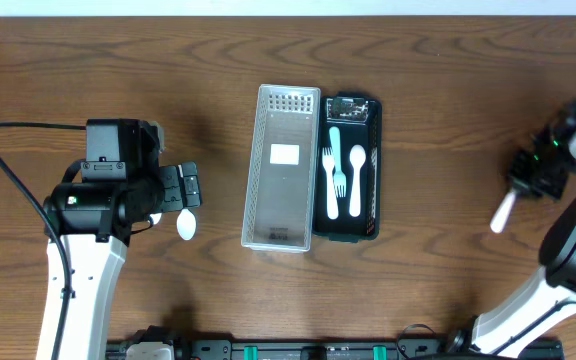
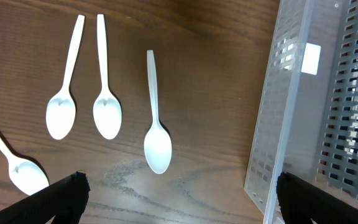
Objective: Pack container
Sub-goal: 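Carry the fork into the dark basket and release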
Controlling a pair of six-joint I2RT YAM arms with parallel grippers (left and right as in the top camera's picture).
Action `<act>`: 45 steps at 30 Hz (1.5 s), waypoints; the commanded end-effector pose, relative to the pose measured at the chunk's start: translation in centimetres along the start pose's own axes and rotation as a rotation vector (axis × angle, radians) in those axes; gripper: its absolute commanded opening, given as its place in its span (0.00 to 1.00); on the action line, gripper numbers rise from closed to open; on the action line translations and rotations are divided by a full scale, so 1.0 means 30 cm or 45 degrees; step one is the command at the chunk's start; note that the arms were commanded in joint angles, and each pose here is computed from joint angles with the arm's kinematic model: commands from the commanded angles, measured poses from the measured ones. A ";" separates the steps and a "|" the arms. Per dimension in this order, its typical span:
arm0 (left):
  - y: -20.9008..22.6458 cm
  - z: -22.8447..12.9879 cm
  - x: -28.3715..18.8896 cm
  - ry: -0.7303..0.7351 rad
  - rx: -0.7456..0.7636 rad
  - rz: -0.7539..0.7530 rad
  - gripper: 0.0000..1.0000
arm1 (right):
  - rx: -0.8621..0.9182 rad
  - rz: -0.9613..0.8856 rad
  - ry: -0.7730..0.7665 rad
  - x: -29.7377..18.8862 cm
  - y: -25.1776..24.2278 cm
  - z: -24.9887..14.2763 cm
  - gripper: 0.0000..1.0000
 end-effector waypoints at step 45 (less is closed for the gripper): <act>0.018 0.003 -0.011 -0.015 0.074 0.049 0.98 | -0.478 0.324 -0.672 -0.664 0.651 -0.167 0.66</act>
Point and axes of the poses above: each gripper's point midway between its finger pads, its own x axis out along the fingers, its own y axis along the line the jaws close on, z = x × y, the point moved 1 cm from there along -x, back along the fingers, and after that the axes turned 7 degrees about x, right-handed, at the moved point
